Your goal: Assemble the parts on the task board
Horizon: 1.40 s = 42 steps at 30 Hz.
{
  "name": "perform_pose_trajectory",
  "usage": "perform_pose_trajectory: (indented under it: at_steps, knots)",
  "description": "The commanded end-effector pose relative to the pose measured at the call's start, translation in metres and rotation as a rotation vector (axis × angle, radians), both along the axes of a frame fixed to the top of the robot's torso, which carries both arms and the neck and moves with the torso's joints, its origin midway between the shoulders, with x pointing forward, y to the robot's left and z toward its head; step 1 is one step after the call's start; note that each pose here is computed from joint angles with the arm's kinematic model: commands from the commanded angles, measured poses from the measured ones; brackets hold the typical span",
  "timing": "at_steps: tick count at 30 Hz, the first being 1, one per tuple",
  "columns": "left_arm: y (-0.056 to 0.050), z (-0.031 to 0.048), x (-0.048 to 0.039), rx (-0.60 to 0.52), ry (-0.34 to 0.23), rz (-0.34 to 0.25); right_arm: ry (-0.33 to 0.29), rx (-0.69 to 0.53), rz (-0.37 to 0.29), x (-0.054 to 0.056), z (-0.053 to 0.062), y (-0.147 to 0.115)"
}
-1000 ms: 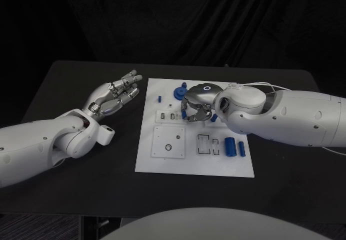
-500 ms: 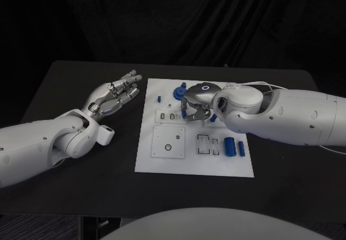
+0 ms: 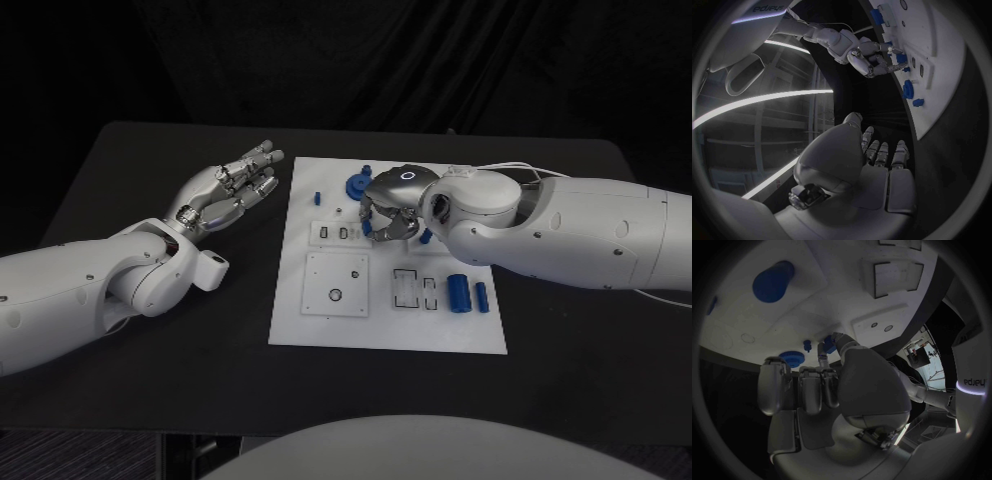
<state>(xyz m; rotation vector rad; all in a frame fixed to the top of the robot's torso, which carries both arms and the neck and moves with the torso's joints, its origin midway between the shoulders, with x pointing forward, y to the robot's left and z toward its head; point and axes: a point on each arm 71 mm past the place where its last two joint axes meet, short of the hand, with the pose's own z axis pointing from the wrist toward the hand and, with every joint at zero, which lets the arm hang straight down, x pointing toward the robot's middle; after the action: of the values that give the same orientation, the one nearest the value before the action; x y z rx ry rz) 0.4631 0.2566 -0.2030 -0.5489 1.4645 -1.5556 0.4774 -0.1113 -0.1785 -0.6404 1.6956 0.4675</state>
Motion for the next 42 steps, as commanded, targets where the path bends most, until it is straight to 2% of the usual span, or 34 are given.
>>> perform_pose_trajectory:
  at_steps: [1,29,37,42]
  knots:
    - [-0.002,0.0060,-0.0023,-0.045,-0.068,-0.038,0.005,-0.027,-0.020,0.001,-0.003,-0.001]
    - [-0.002,0.0057,-0.0016,-0.044,-0.067,-0.037,-0.004,-0.010,-0.007,0.002,-0.002,-0.002]
    - [-0.001,0.0056,-0.0016,-0.042,-0.067,-0.034,-0.039,0.042,0.010,0.001,0.003,-0.004]
    - [0.001,0.0058,-0.0018,-0.041,-0.069,-0.029,-0.091,0.119,0.031,-0.002,0.010,-0.005]
